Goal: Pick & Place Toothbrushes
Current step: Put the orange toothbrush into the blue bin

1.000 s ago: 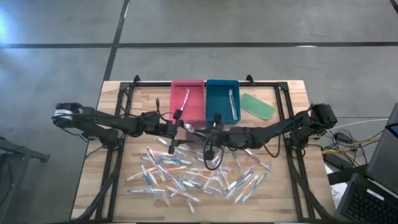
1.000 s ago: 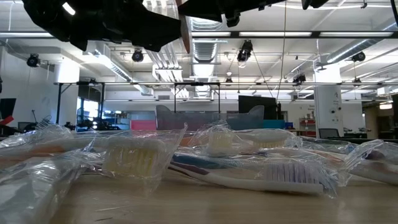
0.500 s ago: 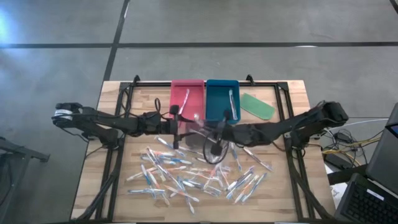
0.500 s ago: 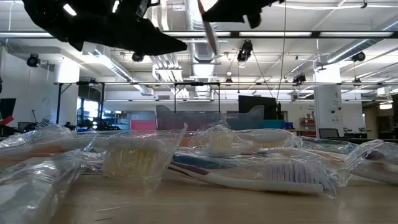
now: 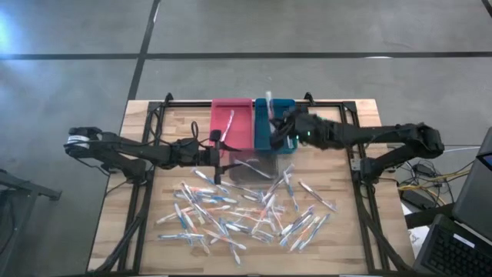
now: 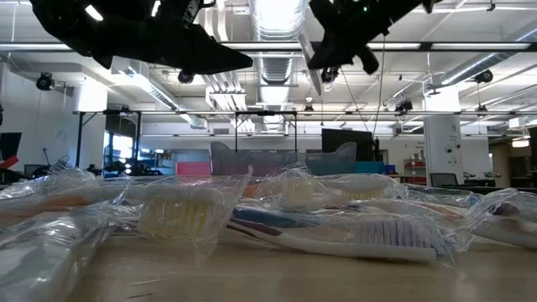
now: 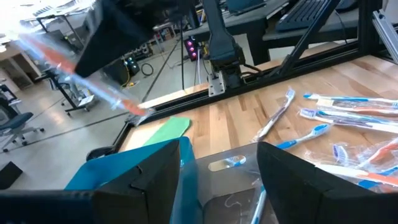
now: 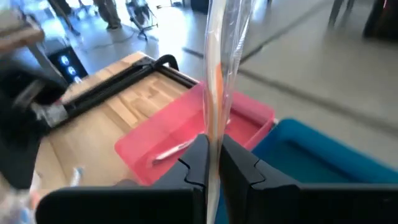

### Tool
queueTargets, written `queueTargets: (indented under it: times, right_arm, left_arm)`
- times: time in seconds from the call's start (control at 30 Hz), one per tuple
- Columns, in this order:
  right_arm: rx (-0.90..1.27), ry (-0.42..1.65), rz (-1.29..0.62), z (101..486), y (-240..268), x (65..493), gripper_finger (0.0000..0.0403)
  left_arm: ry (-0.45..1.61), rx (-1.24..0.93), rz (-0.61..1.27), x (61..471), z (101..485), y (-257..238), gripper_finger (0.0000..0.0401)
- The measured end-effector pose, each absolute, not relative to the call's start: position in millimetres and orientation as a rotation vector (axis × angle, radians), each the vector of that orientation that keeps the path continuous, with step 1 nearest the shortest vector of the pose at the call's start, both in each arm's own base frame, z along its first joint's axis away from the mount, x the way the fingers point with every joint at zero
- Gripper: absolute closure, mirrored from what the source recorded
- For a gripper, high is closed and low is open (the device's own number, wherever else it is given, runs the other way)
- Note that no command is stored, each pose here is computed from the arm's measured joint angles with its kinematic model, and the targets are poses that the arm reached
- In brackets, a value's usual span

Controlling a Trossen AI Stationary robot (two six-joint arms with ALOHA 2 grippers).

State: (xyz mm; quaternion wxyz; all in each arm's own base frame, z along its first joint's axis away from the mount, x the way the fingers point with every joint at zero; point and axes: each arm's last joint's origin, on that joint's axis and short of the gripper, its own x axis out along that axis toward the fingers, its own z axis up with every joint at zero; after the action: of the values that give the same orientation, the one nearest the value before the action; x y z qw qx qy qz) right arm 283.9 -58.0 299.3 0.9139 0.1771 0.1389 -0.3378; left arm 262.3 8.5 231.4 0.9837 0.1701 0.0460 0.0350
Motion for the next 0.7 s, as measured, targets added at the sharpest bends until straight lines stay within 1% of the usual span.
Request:
queueTargets:
  times: [0.13, 0.27, 0.43, 0.6, 0.7]
  right_arm:
    - [0.520, 0.306, -0.714, 298, -89, 281, 0.0385]
    - [0.606, 0.389, -0.798, 301, -114, 281, 0.0385]
    - [0.678, 0.550, -0.907, 309, -135, 288, 0.0385]
    - [0.780, 0.677, -0.902, 309, -150, 303, 0.0385]
    - [0.841, 0.715, -0.889, 303, -160, 312, 0.0385]
  left_arm:
    - [0.092, 0.341, 0.069, 262, 231, 8, 0.0183]
    - [0.092, 0.341, 0.069, 262, 231, 8, 0.0183]
    - [0.093, 0.341, 0.069, 262, 231, 8, 0.0183]
    - [0.092, 0.339, 0.069, 262, 231, 8, 0.0183]
    - [0.093, 0.331, 0.069, 262, 231, 8, 0.0183]
